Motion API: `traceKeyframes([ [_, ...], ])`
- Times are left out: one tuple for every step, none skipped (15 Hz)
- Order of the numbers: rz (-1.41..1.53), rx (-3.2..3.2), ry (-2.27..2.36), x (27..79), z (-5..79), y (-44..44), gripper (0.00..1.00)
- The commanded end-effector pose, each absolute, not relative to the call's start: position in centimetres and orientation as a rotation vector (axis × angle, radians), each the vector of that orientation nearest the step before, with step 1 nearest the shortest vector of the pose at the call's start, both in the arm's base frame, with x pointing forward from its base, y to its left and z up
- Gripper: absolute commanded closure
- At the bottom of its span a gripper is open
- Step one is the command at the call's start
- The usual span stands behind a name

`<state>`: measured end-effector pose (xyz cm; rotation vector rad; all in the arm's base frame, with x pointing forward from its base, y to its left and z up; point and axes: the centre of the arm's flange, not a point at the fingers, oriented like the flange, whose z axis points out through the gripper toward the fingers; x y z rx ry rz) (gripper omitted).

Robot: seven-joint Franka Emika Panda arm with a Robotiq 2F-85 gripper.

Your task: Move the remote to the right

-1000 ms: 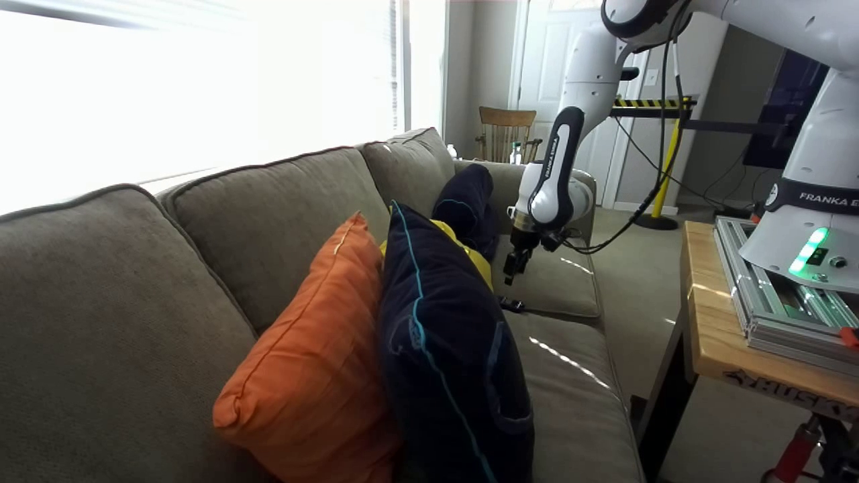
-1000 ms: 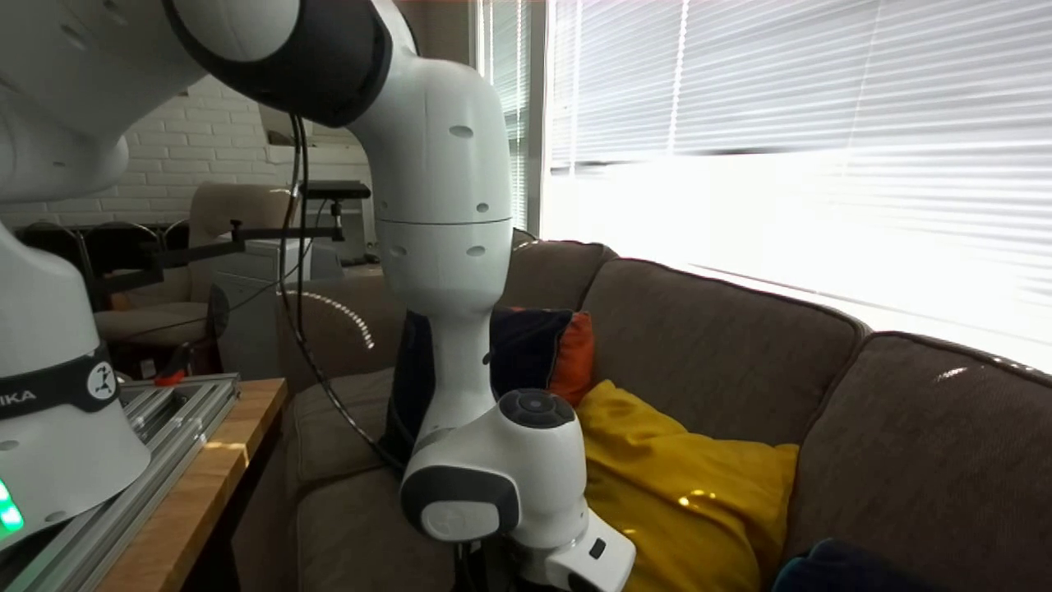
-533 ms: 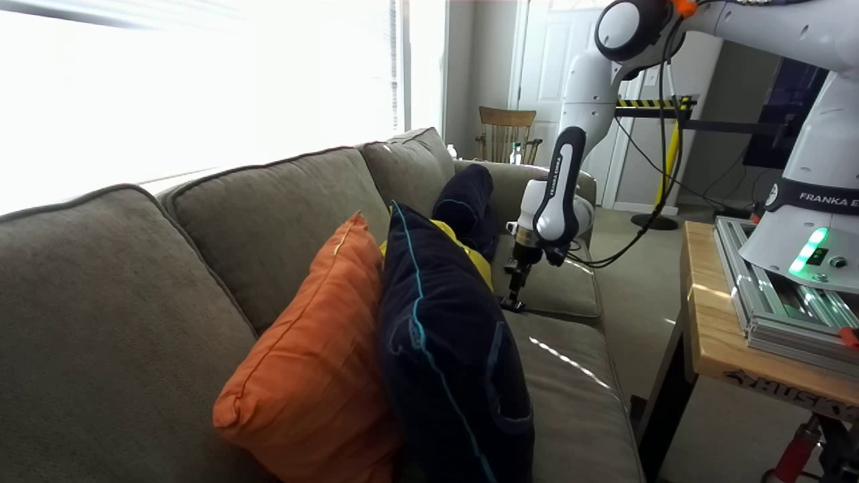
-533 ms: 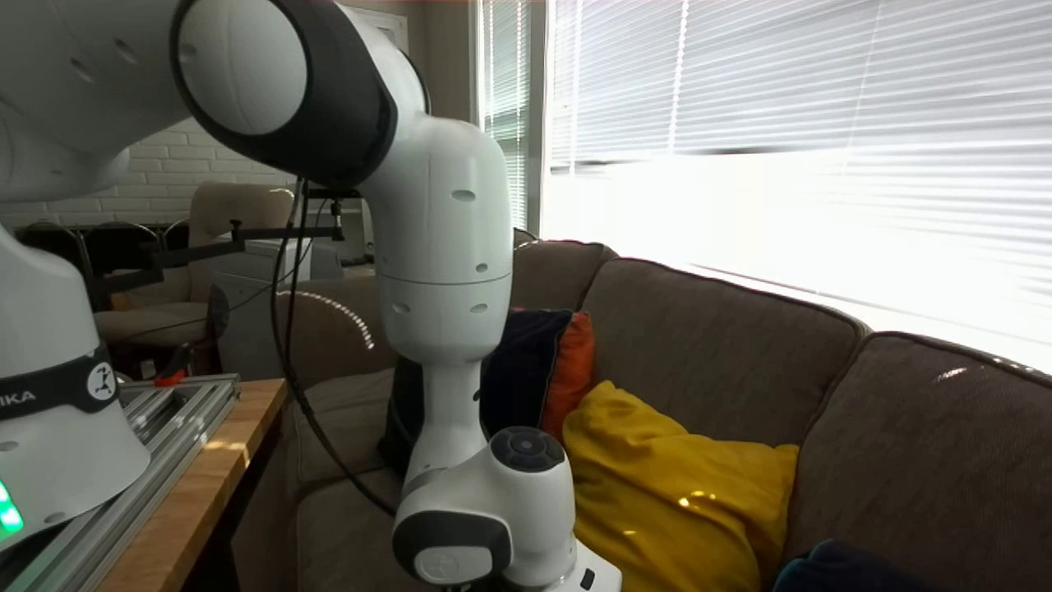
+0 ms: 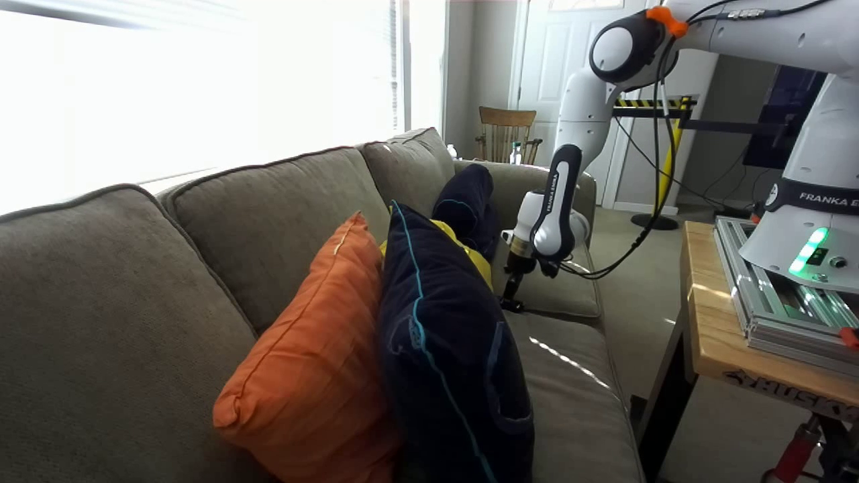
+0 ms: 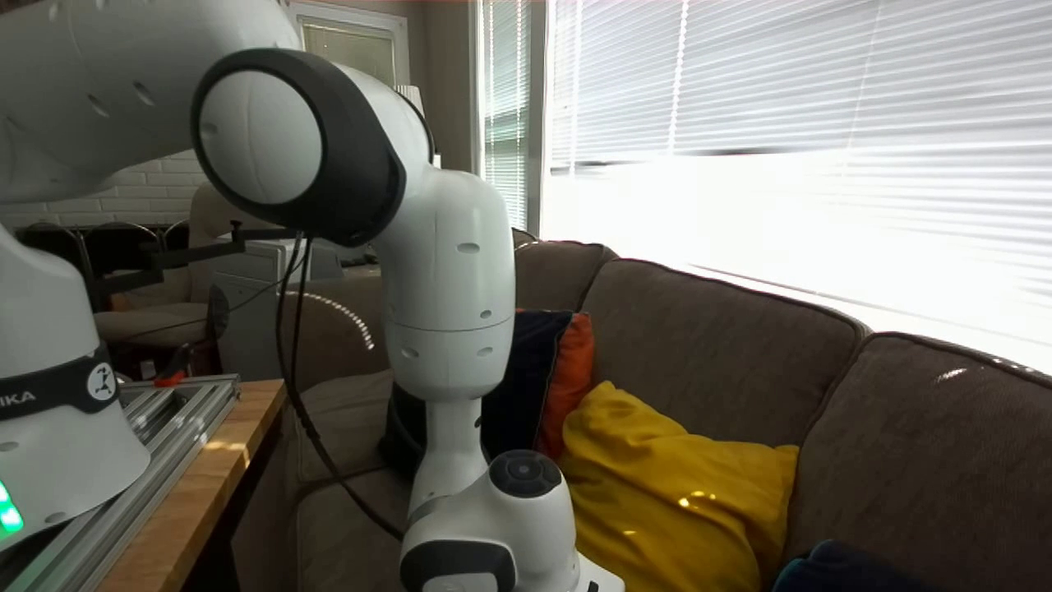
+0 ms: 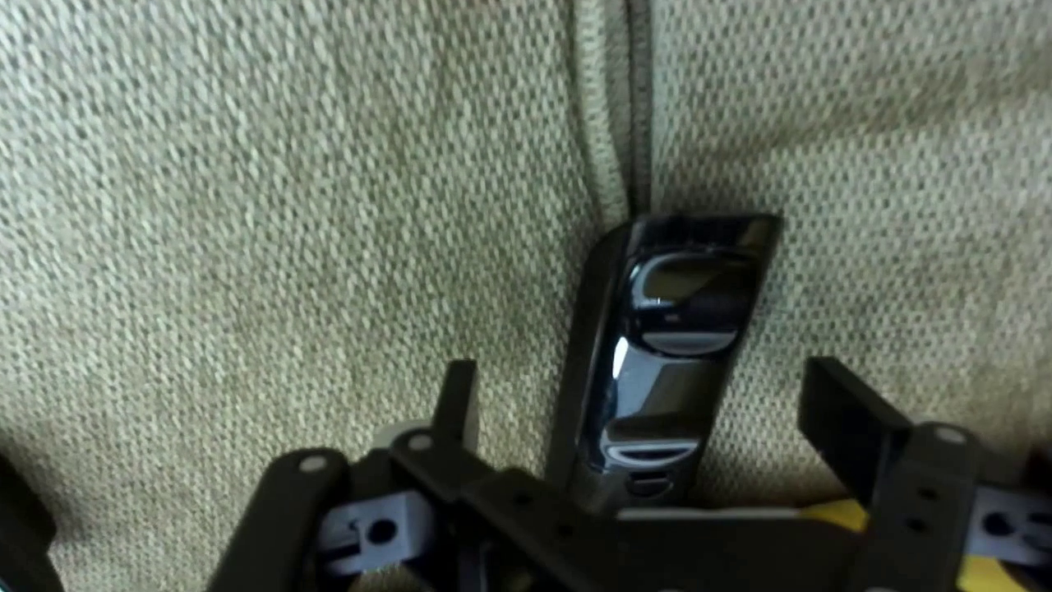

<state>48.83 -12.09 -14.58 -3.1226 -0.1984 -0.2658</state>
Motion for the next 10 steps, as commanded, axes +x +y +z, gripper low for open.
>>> traceKeyframes([
  [-0.331, -3.122, -0.253, 49.70, -16.59, -12.49, 0.22],
  [-0.340, -3.122, -0.253, 49.83, -16.76, -12.54, 0.28],
  [-0.344, -3.122, -0.246, 49.99, -16.92, -12.65, 0.34],
  [-0.348, -3.123, -0.245, 50.09, -16.96, -12.74, 0.43],
  [-0.354, -3.124, -0.234, 50.31, -17.11, -12.90, 0.50],
  [-0.360, -3.126, -0.223, 50.41, -17.20, -12.79, 0.56],
  [-0.364, -3.129, -0.204, 50.42, -17.28, -12.69, 0.63],
  [-0.366, -3.130, -0.191, 50.41, -17.29, -12.67, 0.69],
  [-0.361, -3.131, -0.177, 50.45, -17.31, -12.59, 0.73],
  [-0.349, -3.137, -0.150, 50.50, -17.20, -12.56, 0.73],
])
